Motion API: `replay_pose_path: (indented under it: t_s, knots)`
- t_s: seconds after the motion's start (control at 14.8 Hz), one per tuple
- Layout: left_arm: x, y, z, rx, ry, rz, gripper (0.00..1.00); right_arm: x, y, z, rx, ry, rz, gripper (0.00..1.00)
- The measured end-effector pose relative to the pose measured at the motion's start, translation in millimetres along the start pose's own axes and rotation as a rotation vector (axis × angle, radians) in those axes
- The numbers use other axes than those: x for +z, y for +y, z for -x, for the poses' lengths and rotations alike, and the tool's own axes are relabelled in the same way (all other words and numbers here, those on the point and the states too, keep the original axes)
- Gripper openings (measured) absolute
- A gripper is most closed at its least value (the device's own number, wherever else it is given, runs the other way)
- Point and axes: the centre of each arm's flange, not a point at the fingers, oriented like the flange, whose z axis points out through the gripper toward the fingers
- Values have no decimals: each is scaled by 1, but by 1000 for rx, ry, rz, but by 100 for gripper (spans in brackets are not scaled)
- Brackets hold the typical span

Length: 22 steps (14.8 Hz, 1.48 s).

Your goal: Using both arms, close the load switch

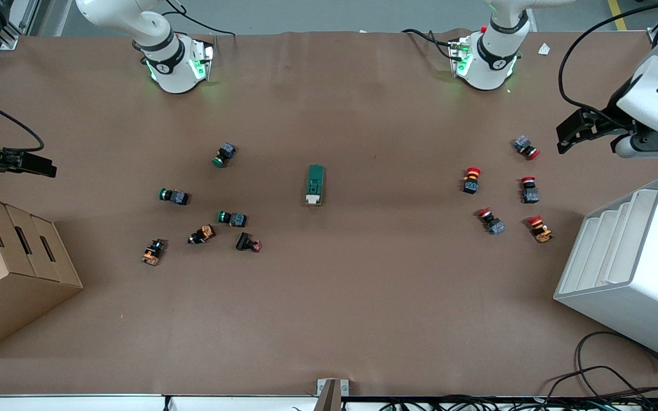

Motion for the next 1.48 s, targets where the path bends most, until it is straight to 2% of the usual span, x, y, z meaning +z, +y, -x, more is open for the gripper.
replay_pose_path:
  t_s: [0.34,0.54,0.81,1.08,1.48]
  knots:
    - [-2,3,13,3,-1,-7,100,-13,-18,18,6,10,-28,100]
    - [-8,-7,20,-14,-2,-12,100,-15,-7,29,7,27,-59,100]
    - [-7,-17,21,-28,-10,-12,100,-14,-2,40,-2,31,-49,100]
    - [-8,-17,23,-28,-19,-11,100,-17,-8,57,-24,61,-29,100]
    - [-8,-13,25,-27,-38,26,100,-20,-14,80,-42,81,-28,100]
